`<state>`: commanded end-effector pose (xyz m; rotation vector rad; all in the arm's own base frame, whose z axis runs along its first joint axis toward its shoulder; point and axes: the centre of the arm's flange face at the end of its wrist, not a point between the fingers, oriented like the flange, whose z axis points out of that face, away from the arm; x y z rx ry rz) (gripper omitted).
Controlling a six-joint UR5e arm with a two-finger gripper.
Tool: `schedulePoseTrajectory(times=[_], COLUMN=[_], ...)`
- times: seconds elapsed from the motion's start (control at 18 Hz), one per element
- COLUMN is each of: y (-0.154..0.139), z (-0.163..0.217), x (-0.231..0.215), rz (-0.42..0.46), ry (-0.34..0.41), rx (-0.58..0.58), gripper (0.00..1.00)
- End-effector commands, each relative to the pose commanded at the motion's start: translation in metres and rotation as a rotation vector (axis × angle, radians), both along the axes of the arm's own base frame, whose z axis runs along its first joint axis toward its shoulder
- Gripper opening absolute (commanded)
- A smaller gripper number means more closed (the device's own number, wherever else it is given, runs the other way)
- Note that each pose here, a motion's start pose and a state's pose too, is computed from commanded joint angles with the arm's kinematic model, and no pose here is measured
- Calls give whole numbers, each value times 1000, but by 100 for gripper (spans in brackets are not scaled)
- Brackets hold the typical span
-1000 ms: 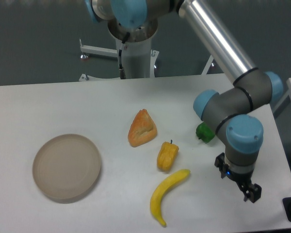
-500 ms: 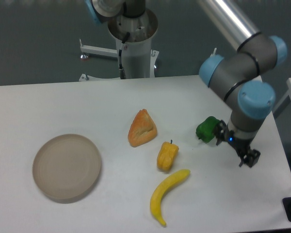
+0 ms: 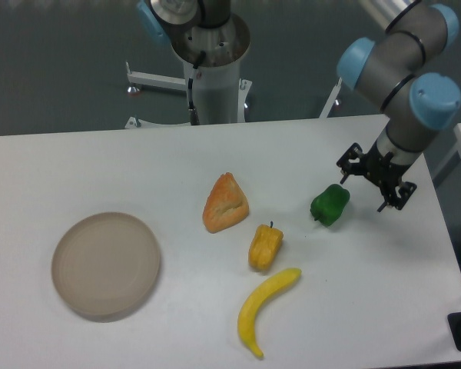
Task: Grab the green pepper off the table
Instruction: 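Lower the open gripper around the green pepper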
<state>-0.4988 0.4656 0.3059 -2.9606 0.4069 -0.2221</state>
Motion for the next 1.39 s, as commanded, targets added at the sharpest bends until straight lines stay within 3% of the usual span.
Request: schedulePoseTrajectory(times=[0.17, 0.44, 0.83, 1.39], y=[5, 3, 1, -2], z=[-8, -17, -24, -33], x=[-4, 2, 17, 31], rz=[61, 62, 38, -71], ry=[-6, -21, -27, -31], rx=[30, 34, 26, 33], gripper=[100, 100, 100, 100])
